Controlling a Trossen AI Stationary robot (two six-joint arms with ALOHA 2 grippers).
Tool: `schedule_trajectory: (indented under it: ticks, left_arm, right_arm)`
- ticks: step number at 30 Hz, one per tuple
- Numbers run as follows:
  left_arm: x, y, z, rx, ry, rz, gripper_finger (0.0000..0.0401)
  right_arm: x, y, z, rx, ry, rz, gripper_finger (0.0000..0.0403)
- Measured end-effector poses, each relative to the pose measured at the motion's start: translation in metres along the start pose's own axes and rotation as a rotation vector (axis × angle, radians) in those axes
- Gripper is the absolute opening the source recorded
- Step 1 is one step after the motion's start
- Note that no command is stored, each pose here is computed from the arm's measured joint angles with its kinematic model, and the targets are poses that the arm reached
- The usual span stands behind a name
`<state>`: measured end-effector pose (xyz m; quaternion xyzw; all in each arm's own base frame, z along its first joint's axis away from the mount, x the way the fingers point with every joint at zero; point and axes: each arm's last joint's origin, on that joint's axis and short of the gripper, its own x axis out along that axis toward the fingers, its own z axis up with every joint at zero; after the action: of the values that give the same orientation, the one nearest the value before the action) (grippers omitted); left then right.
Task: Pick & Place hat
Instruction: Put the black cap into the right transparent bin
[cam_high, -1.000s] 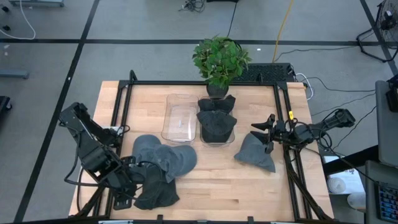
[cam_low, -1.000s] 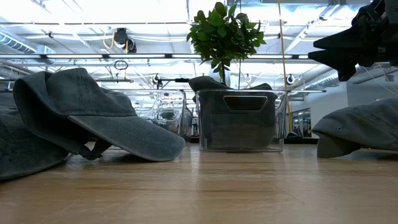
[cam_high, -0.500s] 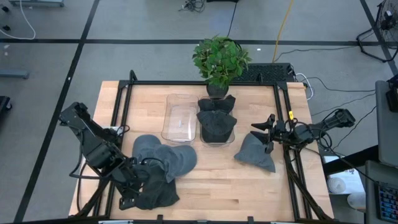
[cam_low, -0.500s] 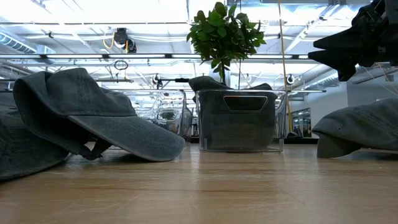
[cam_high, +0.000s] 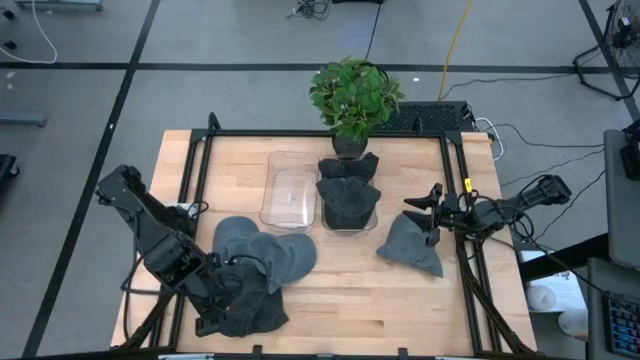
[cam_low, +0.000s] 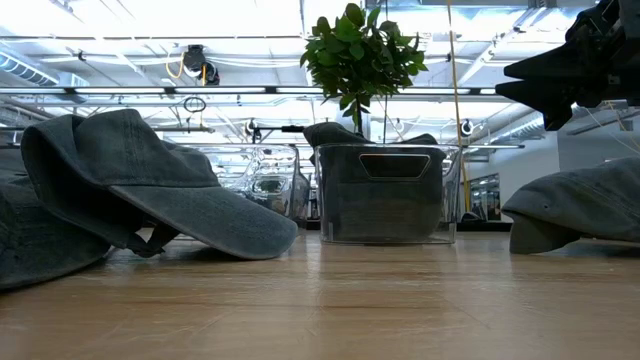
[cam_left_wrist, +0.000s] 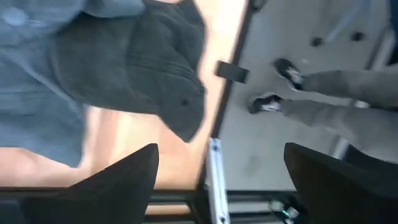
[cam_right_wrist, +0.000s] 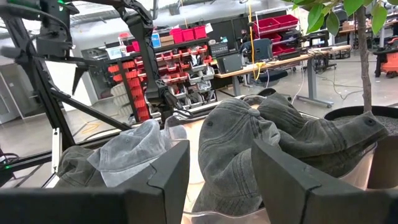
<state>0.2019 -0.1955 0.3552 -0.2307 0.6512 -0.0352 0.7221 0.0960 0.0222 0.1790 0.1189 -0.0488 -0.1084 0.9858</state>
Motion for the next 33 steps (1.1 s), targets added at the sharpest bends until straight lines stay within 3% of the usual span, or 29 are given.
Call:
schedule_trajectory:
  ticks: [6, 19, 27, 33]
  left_arm:
    - [0.023, -0.004, 0.002, 0.03, -0.06, 0.141, 0.0365]
    - [0.083, -0.019, 0.005, 0.076, -0.014, 0.324, 0.0365]
    - [0.109, -0.025, 0.001, 0.116, -0.033, 0.408, 0.0365]
    - [0.131, -0.032, -0.003, 0.146, -0.017, 0.41, 0.0365]
  right_arm:
    - [0.0, 0.0, 0.0, 0.0, 0.0, 0.0, 0.016]
    - [0.0, 0.0, 0.0, 0.0, 0.0, 0.0, 0.016]
    - [0.0, 0.0, 0.0, 0.0, 0.0, 0.0, 0.016]
    - [0.0, 0.0, 0.0, 0.0, 0.0, 0.0, 0.016]
